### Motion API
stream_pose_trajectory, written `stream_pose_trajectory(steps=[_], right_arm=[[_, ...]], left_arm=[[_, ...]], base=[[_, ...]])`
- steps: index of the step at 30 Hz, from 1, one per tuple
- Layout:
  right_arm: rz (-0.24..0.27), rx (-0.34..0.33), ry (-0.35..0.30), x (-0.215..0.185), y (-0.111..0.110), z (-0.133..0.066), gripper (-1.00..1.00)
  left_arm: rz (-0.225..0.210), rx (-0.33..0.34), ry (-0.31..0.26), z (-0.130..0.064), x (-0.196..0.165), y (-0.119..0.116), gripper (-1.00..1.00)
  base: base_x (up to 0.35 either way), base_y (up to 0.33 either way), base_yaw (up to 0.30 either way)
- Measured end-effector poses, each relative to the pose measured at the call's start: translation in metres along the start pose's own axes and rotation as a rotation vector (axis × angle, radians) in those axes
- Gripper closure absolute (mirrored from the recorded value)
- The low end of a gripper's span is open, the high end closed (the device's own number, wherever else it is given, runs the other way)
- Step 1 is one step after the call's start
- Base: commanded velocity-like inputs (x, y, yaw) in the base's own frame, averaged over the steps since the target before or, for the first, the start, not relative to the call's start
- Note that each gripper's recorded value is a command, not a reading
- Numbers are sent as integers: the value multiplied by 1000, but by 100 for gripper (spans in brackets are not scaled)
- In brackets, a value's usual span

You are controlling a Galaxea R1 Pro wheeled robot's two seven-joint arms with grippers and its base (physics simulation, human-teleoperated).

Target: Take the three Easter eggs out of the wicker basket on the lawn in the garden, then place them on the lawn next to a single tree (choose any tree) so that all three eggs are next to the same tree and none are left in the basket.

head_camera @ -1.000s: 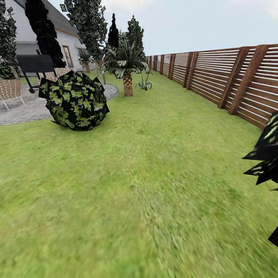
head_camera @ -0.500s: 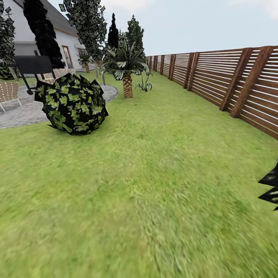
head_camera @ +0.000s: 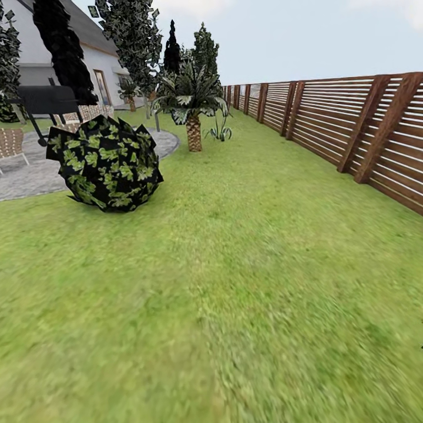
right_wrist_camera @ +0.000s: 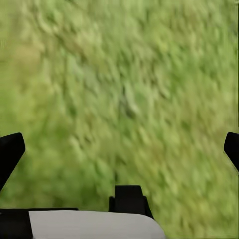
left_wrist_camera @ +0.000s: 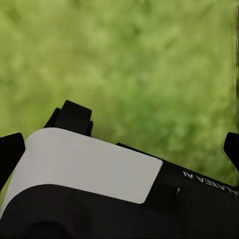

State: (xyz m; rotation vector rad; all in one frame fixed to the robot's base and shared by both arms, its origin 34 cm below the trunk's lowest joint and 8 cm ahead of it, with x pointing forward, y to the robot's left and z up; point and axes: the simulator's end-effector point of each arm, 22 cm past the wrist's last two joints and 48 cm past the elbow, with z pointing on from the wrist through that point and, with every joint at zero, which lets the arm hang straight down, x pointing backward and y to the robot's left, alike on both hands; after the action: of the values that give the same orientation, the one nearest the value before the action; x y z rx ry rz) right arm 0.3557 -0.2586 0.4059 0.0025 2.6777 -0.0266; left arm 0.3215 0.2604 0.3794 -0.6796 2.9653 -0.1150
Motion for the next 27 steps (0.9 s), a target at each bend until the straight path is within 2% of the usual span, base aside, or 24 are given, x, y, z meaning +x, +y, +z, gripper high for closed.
stream_pose_trajectory(steps=[27], right_arm=[[4,-9,-12,-30,3,-41,-100]], left_arm=[[-9,0,-2,-47,-7,-6,-100]], base=[[303,0,0]])
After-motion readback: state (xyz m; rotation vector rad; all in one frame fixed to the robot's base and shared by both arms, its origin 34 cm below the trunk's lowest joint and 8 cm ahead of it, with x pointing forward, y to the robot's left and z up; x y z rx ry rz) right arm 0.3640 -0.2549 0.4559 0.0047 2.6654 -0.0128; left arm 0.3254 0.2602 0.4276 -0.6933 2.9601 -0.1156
